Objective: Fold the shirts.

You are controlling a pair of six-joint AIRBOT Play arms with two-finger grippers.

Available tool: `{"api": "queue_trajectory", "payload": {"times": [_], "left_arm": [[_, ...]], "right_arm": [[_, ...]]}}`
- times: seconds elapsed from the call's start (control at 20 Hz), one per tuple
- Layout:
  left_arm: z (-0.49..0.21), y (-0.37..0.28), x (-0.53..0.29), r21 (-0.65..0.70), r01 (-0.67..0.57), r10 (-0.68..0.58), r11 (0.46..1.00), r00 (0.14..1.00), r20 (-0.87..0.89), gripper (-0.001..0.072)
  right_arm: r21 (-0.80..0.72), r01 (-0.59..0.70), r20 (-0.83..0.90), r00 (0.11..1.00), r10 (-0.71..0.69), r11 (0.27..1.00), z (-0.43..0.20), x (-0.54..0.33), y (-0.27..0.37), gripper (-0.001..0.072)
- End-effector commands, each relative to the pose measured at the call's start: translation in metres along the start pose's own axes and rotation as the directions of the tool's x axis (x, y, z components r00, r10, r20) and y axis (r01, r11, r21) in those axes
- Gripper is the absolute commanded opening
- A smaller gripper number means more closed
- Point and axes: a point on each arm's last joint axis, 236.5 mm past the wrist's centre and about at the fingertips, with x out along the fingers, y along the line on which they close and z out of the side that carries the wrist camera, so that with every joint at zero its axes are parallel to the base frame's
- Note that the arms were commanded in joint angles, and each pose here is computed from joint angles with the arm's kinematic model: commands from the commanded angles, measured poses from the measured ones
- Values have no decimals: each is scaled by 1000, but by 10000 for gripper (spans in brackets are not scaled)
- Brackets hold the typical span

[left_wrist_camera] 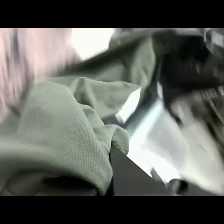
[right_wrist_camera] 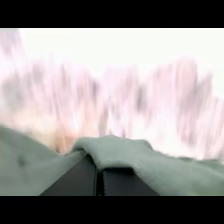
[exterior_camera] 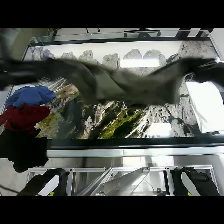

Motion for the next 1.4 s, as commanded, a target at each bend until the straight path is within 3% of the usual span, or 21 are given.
{"api": "queue_trajectory", "payload": {"times": [0.0, 0.1, 0.25, 0.5, 0.65, 0.85, 0.9, 0.95, 1.0, 1.2, 1.35], "left_arm": [[48, -87, -70, 258, -85, 31, 962, 978, 208, 18], [54, -103, -85, 309, -141, 62, 941, 965, 253, 18], [40, -90, -80, 288, -120, 69, 950, 981, 181, 18], [-16, 20, -16, -42, -14, 11, 999, 997, -74, 20], [-87, 116, 38, -247, -83, 14, 965, 963, -270, 20], [-194, 235, 86, -410, -224, -1, 884, 876, -482, 16], [-212, 258, 94, -441, -226, -32, 869, 862, -506, 18], [-222, 277, 99, -473, -231, -58, 850, 853, -519, 109], [-226, 298, 101, -500, -233, -77, 834, 848, -524, 318], [-202, 331, 80, -556, -214, -134, 803, 844, -519, 319], [-195, 336, 54, -533, -285, -70, 797, 833, -549, 319]], "right_arm": [[-180, 28, 259, 966, 20, 983, 88, -91, 64, 16], [-212, 40, 296, 955, 25, 977, 97, -109, 77, 16], [-188, -22, 212, 975, 62, 982, 80, -90, 75, 16], [-28, -111, -61, 992, 109, 993, 17, 5, 24, 17], [120, -130, -258, 953, 157, 984, -55, 84, -13, 16], [339, -64, -499, 834, 237, 938, -195, 179, -61, 17], [378, -25, -531, 813, 238, 926, -228, 196, -74, 84], [414, 19, -546, 805, 232, 910, -256, 213, -87, 290], [442, 56, -549, 806, 221, 895, -274, 223, -99, 384], [465, 69, -528, 822, 214, 882, -259, 211, -118, 391], [434, 118, -584, 792, 179, 893, -239, 160, -137, 391]]}}
